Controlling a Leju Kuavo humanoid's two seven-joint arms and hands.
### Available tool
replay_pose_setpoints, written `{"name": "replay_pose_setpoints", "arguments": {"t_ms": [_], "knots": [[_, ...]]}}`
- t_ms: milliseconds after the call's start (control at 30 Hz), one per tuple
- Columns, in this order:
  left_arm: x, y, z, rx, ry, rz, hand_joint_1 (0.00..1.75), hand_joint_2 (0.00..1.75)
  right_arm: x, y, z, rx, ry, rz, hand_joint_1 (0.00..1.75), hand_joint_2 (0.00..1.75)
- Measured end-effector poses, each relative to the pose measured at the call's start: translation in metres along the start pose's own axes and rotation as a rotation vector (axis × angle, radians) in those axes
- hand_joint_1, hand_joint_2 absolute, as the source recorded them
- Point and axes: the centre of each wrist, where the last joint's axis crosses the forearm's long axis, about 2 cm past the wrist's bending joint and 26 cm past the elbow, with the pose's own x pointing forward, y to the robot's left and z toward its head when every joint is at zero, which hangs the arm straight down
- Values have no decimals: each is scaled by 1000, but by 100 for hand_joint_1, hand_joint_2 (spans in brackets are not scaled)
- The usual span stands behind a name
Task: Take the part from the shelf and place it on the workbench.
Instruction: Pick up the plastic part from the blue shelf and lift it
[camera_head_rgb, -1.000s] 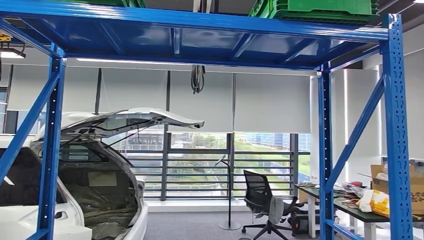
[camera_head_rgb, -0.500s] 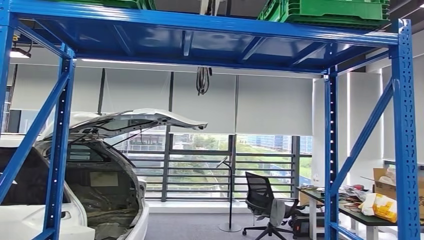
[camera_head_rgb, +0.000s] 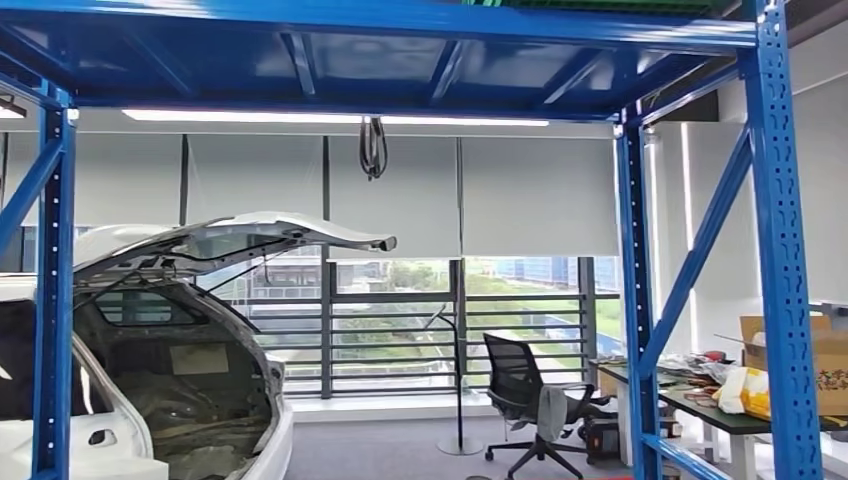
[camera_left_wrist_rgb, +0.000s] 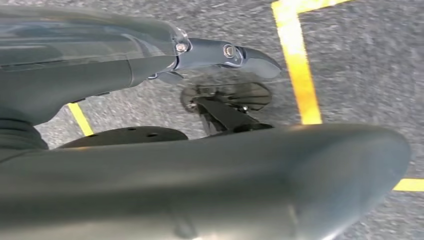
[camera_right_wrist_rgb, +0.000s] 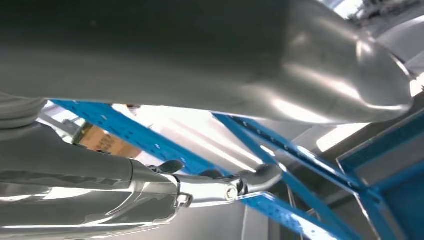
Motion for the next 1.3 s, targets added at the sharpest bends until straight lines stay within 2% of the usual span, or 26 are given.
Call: {"name": "replay_pose_setpoints", "arguments": {"t_ms": [800,1200,1300], "knots": [[-4,1,2,5,3,1,0,0,-2,1,8,10,16,-33,0,0],[-5,1,2,24,-3,29,0,0,-8,0,26,77,41,-133,0,0],[-5,1,3,35,-4,45,0,0,-8,2,41,118,45,-177,0,131]]}}
